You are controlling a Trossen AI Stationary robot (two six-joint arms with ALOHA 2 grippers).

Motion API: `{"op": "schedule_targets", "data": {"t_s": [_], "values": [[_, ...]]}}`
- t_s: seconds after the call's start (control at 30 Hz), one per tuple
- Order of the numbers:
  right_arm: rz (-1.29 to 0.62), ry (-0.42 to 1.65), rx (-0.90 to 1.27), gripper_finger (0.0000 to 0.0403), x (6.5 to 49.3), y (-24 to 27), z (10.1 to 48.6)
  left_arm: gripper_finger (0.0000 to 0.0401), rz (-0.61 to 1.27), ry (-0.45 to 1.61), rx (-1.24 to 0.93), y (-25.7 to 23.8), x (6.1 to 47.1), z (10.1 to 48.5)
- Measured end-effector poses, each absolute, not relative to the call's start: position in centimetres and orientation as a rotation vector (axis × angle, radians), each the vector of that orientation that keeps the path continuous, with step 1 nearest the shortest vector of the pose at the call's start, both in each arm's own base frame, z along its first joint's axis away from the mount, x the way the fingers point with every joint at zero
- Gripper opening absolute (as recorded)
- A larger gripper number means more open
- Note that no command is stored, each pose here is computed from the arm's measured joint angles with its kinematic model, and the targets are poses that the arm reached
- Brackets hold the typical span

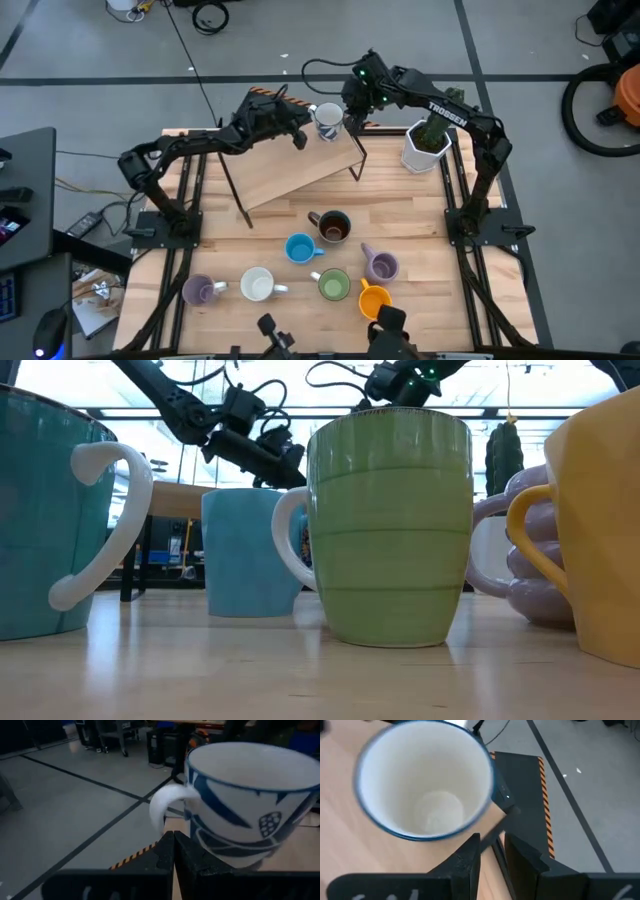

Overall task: Place coffee mugs
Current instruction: Put the pattern white mug on the shelf

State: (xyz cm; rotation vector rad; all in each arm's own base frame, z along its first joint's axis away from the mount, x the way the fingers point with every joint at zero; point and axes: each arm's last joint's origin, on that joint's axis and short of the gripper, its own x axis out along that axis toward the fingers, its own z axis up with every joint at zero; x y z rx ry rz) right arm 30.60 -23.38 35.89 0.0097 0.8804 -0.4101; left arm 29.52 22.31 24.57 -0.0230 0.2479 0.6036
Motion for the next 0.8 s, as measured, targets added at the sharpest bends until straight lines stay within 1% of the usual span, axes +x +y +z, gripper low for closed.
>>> {"op": "schedule_targets", "data": {"t_s": [0.33, 0.5, 0.6, 0.8], "values": [[-0.371, 0.893, -0.018, 0.0093, 31.6, -21.9, 35.8, 0.0013, 0.651, 0.23, 0.018, 22.9, 29.5, 24.8], [-0.443, 0.934, -0.046, 0.0093, 31.4, -22.0, 35.7, 0.0013, 0.649, 0.241, 0.027, 22.8, 29.4, 24.8], [-0.439, 0.95, -0.025, 0.0093, 31.1, -22.0, 35.7, 0.0013, 0.635, 0.277, 0.052, 22.5, 29.0, 25.3], [-0.41, 0.972, -0.007, 0.0093, 31.2, -21.4, 35.4, 0.0013, 0.527, 0.409, 0.07, 21.0, 28.2, 25.7]]}}
